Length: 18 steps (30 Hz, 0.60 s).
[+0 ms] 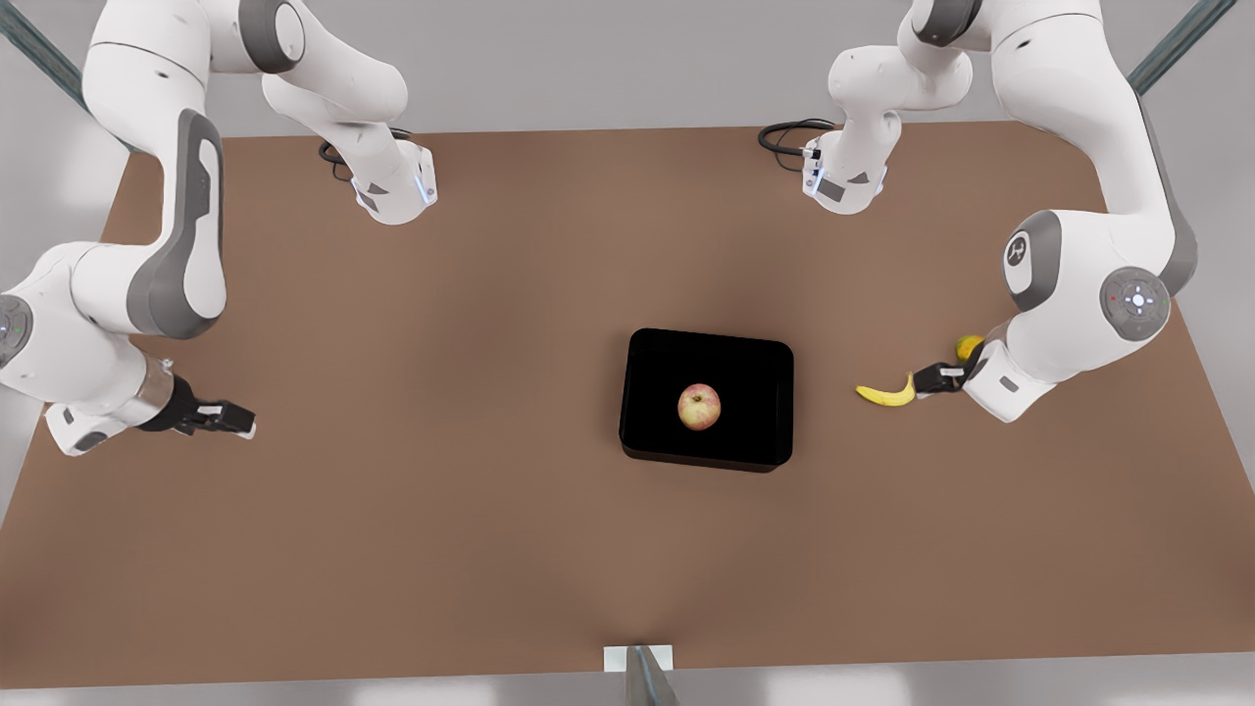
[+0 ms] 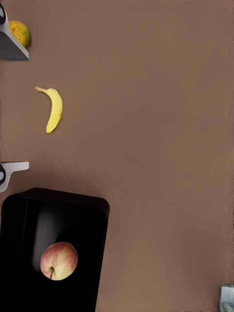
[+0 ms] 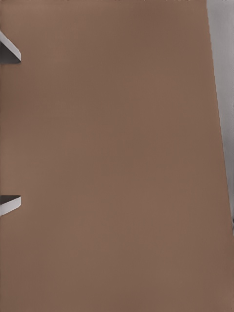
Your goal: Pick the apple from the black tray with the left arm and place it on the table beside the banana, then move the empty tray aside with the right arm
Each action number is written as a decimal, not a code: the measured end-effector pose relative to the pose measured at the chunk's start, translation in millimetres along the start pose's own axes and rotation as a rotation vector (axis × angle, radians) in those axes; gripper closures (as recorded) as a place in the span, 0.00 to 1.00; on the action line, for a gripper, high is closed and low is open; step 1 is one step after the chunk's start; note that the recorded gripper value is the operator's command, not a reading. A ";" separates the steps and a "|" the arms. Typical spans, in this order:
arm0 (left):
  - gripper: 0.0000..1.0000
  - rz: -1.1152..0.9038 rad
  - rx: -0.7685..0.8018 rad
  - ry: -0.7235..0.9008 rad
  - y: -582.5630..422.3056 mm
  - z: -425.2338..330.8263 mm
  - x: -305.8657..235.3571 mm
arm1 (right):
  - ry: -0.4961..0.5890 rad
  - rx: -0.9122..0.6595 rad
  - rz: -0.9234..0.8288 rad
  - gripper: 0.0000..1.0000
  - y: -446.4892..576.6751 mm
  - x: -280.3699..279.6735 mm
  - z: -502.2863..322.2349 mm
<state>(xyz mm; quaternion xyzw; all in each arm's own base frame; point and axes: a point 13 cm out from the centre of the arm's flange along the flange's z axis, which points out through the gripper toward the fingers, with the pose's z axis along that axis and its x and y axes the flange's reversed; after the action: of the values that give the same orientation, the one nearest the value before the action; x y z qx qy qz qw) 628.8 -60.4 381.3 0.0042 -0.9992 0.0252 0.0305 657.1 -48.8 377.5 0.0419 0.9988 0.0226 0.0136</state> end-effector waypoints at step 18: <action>0.00 0.206 -0.108 0.114 -252.6 191.7 127.1 | -0.008 0.027 -0.089 0.00 33.9 -28.0 36.7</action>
<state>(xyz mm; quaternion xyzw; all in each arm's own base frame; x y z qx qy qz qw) 492.9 -323.2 210.6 -0.1014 -0.9909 -0.0256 0.0847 688.9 -15.8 343.2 -0.0025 0.9998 0.0081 0.0180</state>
